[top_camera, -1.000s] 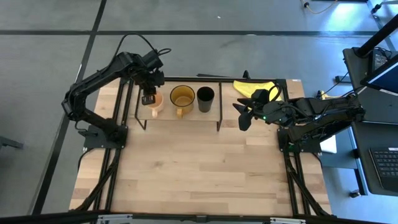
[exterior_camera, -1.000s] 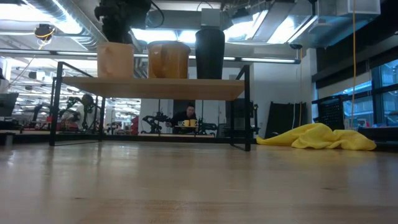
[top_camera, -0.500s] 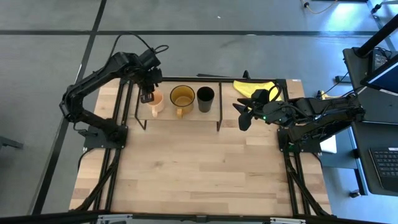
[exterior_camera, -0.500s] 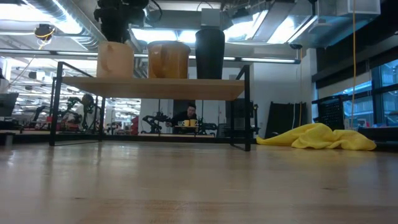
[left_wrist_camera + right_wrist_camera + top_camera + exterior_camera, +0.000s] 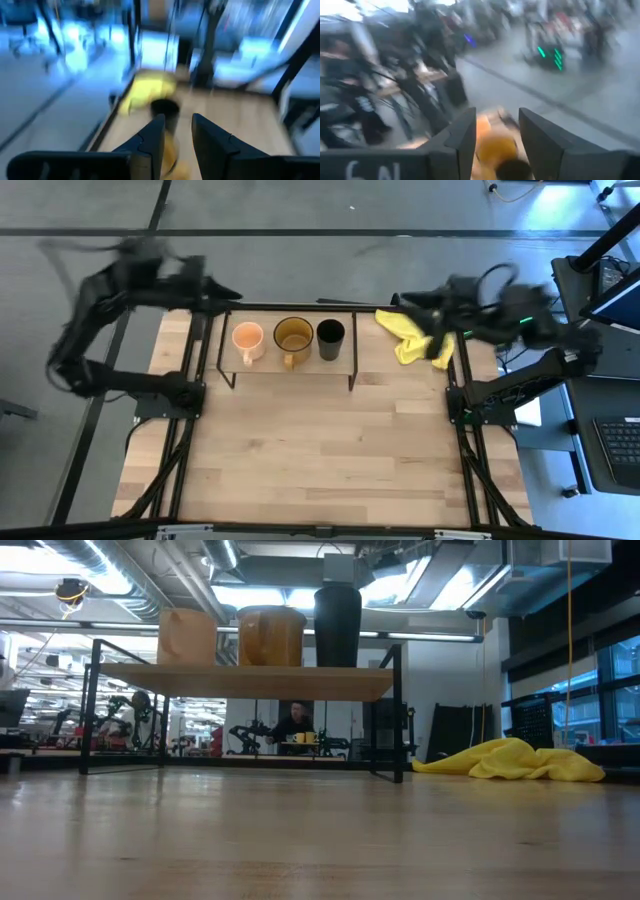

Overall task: Stack small to large cups/mugs on shelf
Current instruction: Return to Home Position

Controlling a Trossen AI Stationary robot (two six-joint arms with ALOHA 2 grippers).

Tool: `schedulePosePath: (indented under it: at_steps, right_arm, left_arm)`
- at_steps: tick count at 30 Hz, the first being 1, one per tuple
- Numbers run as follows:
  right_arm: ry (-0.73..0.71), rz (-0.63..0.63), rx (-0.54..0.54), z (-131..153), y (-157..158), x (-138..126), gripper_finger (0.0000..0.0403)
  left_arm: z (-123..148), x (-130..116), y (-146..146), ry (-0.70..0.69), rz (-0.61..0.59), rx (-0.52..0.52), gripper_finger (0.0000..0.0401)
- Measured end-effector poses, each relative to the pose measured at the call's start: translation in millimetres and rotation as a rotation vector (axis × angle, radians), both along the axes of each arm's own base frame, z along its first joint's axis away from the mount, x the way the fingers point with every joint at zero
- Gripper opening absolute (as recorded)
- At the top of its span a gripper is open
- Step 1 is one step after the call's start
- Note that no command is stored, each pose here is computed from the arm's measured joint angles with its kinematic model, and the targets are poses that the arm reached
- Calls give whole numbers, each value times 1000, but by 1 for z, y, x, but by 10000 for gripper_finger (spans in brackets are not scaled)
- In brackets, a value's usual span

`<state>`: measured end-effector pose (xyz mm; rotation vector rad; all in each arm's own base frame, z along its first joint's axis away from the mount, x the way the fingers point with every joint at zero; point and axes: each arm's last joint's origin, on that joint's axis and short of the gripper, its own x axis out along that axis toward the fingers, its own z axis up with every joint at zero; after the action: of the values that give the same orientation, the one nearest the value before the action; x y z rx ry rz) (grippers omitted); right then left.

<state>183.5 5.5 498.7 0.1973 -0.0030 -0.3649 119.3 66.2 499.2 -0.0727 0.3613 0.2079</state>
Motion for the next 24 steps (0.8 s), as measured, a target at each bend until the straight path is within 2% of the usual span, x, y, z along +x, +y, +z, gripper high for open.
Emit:
schedulePosePath:
  at_steps: [3,6,9,11,13,14,17,19,21,24]
  right_arm:
    - [-73,88,-58,32,0,-26,149]
    - [-175,219,-33,53,4,-51,149]
    - [-140,316,-19,54,5,-68,149]
    - [-103,325,64,49,5,-72,149]
    - [-56,336,166,42,5,-75,149]
    - [-20,366,173,38,7,-73,149]
    - [108,629,62,19,18,-65,149]
    - [95,710,29,10,24,-57,149]
    - [119,675,27,-4,24,-53,149]
    - [115,604,7,-23,20,-59,149]
  left_arm:
    - [7,-24,-20,-180,-6,-8,90]
    - [4,-45,-36,-325,-17,-77,90]
    - [-8,-61,-50,-423,-112,-135,92]
    - [-20,-65,-54,-449,-161,-178,92]
    - [-39,-64,-55,-445,-169,-218,91]
    - [-49,-63,-55,-448,-179,-204,90]
    - [-88,-47,-53,-470,-304,-184,89]
    - [-120,-29,-49,-502,-355,-201,90]
    - [-148,-18,-48,-548,-382,-201,91]
    - [-180,-17,-51,-610,-371,-184,90]
